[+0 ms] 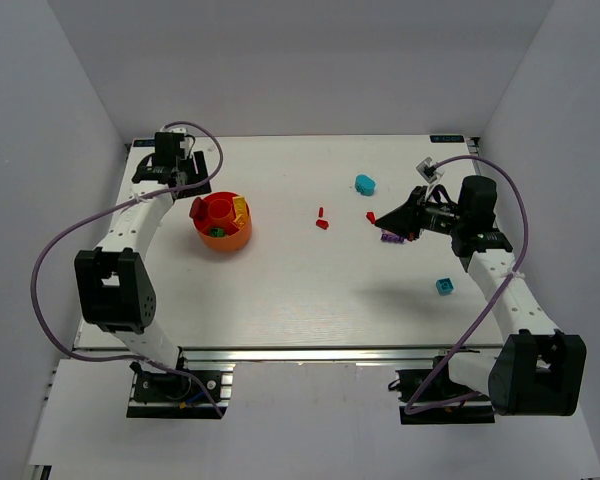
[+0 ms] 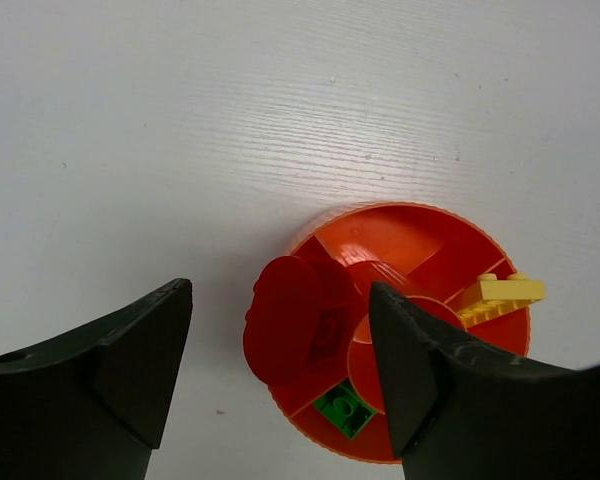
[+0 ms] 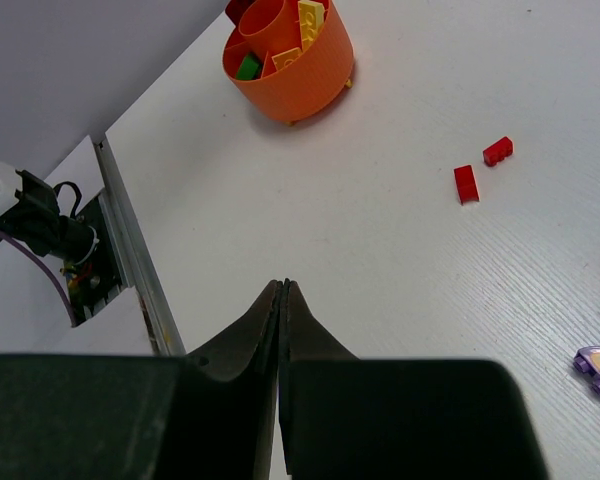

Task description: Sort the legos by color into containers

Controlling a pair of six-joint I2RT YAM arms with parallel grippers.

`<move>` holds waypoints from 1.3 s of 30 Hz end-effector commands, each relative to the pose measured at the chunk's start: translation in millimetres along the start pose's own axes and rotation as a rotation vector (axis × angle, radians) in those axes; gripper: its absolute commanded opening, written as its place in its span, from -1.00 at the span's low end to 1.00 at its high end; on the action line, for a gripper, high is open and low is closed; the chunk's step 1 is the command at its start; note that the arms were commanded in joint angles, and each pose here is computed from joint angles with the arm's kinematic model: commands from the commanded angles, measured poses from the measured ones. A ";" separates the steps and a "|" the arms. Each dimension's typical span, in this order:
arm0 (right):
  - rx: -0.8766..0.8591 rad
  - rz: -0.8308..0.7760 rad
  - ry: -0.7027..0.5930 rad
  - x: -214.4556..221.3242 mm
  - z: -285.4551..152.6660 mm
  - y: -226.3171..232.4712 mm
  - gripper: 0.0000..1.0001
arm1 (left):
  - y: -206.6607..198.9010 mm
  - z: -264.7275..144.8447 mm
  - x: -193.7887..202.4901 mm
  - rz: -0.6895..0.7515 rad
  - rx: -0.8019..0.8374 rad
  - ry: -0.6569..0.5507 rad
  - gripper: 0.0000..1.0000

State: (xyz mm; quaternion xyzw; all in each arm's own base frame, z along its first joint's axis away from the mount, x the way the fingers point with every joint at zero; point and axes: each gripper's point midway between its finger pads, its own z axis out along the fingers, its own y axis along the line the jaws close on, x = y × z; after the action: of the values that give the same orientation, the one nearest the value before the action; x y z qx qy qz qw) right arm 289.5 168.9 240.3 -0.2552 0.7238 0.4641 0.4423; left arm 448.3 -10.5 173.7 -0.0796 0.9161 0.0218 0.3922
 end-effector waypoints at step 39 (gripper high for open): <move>0.008 0.001 0.004 1.8 1.6 -8.1 -0.95 | 0.7 11.7 36.2 -0.102 0.365 0.158 0.63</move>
State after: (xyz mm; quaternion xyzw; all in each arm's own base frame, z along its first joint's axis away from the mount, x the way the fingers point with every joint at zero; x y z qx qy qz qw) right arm 293.1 168.3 233.3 -0.2491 0.7301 0.4649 0.4344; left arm 424.6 -15.2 126.6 -0.0578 0.9344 -0.1627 0.3116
